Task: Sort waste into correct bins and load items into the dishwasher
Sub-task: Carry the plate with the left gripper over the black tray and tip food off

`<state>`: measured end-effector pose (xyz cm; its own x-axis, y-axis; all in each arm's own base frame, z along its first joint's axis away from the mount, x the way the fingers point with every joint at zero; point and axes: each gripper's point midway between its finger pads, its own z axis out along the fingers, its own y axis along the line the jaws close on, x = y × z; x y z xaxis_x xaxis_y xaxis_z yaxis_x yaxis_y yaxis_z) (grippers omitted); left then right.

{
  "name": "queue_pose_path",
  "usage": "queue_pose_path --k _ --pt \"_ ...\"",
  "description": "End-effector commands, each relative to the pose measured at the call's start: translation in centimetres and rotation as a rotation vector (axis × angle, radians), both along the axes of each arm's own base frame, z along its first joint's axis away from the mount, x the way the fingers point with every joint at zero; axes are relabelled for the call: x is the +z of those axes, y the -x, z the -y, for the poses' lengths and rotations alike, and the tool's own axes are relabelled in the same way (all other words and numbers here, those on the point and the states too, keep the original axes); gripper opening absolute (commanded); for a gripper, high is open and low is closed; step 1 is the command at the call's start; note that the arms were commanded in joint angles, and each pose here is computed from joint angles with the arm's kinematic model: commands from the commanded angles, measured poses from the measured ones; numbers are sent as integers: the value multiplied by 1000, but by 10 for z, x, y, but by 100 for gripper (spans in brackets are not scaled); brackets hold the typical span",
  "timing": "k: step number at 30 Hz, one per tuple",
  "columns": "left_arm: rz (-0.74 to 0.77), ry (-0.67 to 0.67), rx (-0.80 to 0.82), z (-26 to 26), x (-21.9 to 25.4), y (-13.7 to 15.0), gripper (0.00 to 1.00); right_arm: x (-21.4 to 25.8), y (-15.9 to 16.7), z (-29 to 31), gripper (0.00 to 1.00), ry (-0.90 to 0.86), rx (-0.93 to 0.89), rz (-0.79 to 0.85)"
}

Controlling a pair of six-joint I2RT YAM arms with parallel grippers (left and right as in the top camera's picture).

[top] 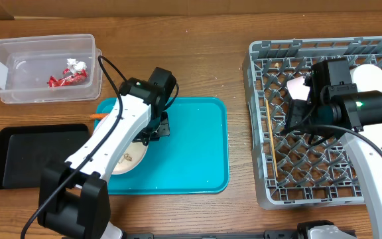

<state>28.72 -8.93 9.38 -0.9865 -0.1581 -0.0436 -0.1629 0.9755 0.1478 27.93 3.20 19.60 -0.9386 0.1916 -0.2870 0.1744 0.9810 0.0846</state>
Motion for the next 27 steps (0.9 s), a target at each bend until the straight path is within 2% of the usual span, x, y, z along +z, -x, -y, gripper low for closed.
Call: queue_pose_path --k 1,12,23,27 --pt "48 -49 9 -7 17 -14 4 0 0 1 61 -2 -3 2" --pt "53 -67 94 -39 44 -23 4 -1 1 1 61 -1 -3 -3" --pt "33 101 187 -93 45 -32 4 -1 1 1 61 -1 -3 -4" --pt "39 213 201 -110 45 -34 4 -1 1 1 61 -1 -3 -4"
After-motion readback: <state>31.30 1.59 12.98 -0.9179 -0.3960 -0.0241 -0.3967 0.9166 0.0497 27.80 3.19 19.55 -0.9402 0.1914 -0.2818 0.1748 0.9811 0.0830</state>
